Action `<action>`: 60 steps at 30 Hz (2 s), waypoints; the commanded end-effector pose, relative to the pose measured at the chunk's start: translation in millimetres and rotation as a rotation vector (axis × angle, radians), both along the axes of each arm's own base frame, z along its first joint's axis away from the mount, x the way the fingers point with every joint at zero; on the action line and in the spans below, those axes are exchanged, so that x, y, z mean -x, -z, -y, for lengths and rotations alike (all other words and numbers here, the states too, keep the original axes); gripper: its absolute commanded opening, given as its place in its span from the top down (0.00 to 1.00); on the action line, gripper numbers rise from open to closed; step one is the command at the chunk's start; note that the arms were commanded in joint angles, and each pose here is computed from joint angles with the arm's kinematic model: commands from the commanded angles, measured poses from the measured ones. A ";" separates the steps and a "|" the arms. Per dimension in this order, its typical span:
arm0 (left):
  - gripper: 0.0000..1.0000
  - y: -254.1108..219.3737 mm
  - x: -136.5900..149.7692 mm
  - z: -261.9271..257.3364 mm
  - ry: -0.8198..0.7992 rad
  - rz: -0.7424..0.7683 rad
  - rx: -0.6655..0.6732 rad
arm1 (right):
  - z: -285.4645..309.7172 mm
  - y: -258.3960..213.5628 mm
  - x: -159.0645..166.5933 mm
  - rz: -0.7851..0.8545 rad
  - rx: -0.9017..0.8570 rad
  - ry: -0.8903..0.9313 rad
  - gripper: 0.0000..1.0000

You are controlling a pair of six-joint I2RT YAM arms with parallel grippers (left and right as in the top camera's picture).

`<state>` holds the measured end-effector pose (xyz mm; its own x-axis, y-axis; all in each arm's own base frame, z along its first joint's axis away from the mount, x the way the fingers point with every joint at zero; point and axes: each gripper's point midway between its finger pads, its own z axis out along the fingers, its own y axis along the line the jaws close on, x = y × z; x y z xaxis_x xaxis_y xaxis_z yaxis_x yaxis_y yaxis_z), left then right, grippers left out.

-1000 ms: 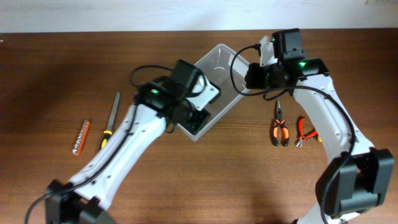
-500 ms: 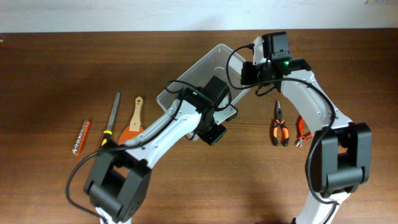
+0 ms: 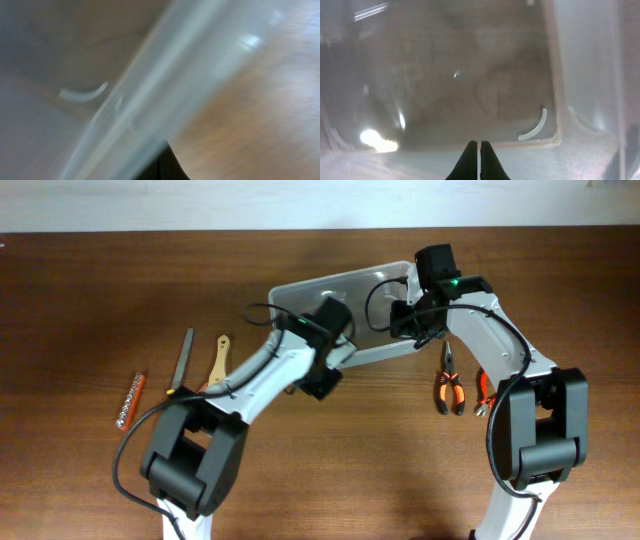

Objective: Pack container

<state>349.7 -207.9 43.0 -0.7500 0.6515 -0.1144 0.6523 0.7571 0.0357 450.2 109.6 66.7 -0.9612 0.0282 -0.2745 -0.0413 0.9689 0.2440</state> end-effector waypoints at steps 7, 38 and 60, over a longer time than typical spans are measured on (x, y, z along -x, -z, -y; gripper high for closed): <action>0.98 -1.4 -20.9 -44.3 -0.136 -0.004 -0.014 | -6.4 -5.5 12.0 -0.035 -0.015 -0.060 0.96; 0.64 -233.7 -39.3 -227.7 -0.654 0.517 0.004 | 119.2 -26.3 -30.9 -0.067 -0.006 0.234 0.96; 0.56 -117.4 -47.4 -276.7 -0.782 0.144 -0.036 | 66.1 -22.7 -40.7 -0.036 -0.054 0.107 0.96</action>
<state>395.6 80.2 172.3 -0.9658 -0.0413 -0.2560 -0.0920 0.9776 0.1893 489.9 52.1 85.3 -0.9639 0.1409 -0.2258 0.0678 0.9503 0.3039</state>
